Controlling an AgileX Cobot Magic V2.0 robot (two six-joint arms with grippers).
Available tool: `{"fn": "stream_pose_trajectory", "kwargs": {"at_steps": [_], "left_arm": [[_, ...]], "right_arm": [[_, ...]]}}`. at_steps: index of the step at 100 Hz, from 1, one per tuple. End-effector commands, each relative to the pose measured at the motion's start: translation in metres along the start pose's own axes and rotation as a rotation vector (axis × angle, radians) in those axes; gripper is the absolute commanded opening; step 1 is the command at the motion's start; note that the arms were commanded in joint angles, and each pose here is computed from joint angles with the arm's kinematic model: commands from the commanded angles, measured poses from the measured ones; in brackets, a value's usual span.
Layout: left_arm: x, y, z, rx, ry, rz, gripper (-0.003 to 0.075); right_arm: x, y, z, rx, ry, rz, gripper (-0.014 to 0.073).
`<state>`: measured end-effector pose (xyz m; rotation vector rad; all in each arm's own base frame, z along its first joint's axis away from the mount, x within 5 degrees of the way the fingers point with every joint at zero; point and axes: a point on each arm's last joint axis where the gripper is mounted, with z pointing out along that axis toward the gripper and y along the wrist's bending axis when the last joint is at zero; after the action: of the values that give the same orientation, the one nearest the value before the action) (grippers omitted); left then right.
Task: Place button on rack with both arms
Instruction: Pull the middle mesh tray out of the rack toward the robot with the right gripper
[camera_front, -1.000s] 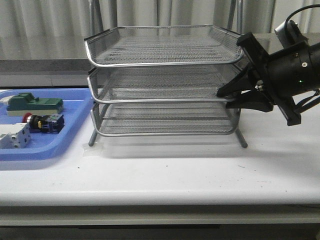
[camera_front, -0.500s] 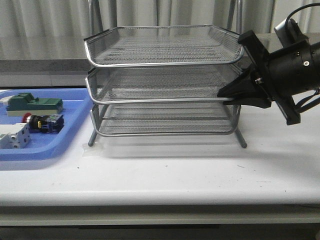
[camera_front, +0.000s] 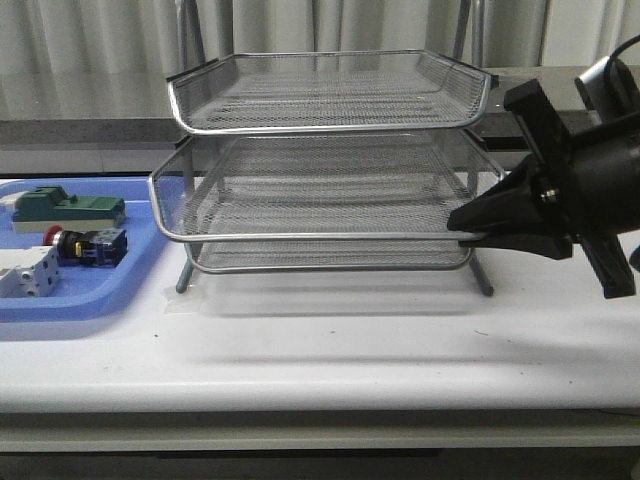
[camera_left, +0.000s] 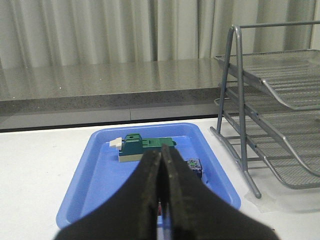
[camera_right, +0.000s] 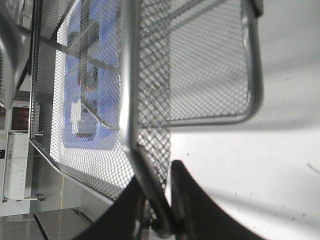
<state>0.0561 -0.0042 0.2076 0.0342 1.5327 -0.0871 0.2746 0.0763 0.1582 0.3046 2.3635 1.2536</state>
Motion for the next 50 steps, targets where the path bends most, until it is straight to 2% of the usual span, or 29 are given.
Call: {"fn": "stream_pose_trajectory", "kwargs": {"at_steps": [1,23,42,50], "left_arm": [[0.002,0.000,-0.002,0.003,-0.078,-0.016,-0.0020],[0.002,0.000,-0.002,0.003,-0.078,-0.016,-0.0020],[0.002,0.000,-0.002,0.003,-0.078,-0.016,-0.0020],[0.002,0.000,-0.002,0.003,-0.078,-0.016,-0.0020]], "right_arm": [[0.018,0.005,-0.011,-0.007,0.052,-0.119,0.0002],[0.043,0.004,-0.025,-0.005,0.040,-0.117,0.0003],[0.044,0.005,-0.028,-0.005,0.023,-0.121,0.0010],[0.043,0.006,-0.028,-0.019,0.010,-0.132,0.0075]]}}
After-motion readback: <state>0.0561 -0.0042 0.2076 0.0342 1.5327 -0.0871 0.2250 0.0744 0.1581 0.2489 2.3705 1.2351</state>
